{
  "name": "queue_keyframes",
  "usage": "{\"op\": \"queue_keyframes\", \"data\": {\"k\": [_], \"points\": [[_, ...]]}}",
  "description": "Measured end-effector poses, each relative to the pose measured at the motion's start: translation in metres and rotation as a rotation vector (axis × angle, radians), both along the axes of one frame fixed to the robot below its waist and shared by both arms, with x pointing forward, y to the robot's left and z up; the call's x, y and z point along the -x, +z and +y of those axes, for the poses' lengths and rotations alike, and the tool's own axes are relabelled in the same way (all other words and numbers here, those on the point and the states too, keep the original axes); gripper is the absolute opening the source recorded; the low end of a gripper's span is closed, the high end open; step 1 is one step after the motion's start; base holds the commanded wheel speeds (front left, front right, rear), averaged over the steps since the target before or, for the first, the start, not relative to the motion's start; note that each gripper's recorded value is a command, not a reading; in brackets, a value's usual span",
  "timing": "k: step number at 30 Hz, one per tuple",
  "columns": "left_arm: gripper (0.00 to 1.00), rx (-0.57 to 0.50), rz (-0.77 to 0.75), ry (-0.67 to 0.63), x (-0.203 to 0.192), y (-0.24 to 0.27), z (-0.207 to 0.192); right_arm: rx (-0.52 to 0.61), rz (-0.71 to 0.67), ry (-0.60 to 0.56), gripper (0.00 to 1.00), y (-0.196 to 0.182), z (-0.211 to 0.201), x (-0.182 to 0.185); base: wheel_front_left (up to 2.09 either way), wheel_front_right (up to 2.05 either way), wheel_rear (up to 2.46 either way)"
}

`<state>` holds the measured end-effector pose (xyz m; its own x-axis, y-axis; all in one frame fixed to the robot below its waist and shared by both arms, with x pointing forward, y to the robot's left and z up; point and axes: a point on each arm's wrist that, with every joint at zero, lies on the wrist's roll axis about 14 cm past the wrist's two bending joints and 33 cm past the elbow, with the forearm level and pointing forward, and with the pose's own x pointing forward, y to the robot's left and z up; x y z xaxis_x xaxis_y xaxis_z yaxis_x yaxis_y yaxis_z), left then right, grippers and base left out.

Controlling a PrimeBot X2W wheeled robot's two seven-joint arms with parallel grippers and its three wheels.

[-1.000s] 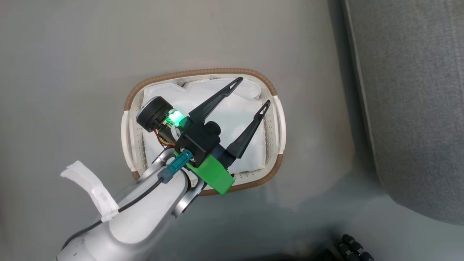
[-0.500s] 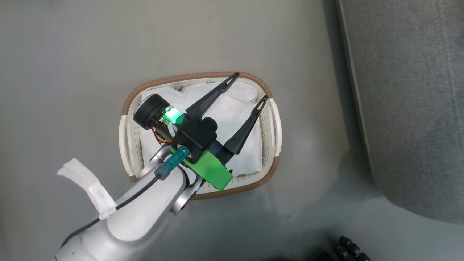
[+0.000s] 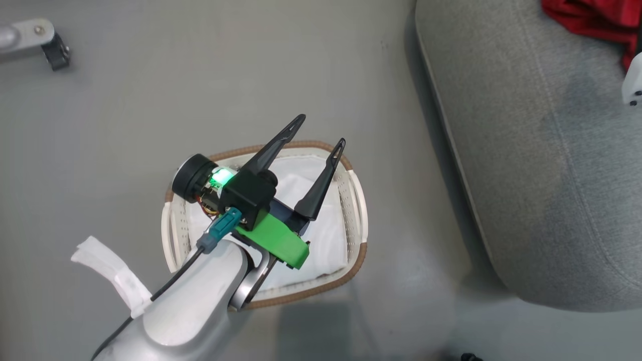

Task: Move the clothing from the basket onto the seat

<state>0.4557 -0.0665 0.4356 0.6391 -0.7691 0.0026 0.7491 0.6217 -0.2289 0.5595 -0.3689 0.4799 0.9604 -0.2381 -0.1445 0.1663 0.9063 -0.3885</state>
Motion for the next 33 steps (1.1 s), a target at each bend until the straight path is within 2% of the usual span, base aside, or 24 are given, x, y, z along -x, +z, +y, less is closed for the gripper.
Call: {"op": "queue_keyframes", "data": {"k": [8,17,26,33], "points": [[1.0,0.037,-0.034,0.1,0.002,0.036,0.018,-0.022,-0.121,0.05,1.0,0.054,0.02,0.011,0.0,0.0,0.0],[1.0,0.041,-0.034,0.327,0.01,0.054,0.08,-0.119,-0.251,0.162,1.0,0.088,0.077,0.026,0.0,0.0,0.0],[1.0,0.018,-0.012,0.581,0.031,0.051,0.159,-0.277,-0.319,0.276,1.0,0.079,0.151,0.049,0.0,0.0,0.0],[1.0,0.023,0.027,0.758,0.06,0.042,0.212,-0.391,-0.312,0.323,1.0,0.058,0.197,0.083,0.0,0.0,0.0]]}}
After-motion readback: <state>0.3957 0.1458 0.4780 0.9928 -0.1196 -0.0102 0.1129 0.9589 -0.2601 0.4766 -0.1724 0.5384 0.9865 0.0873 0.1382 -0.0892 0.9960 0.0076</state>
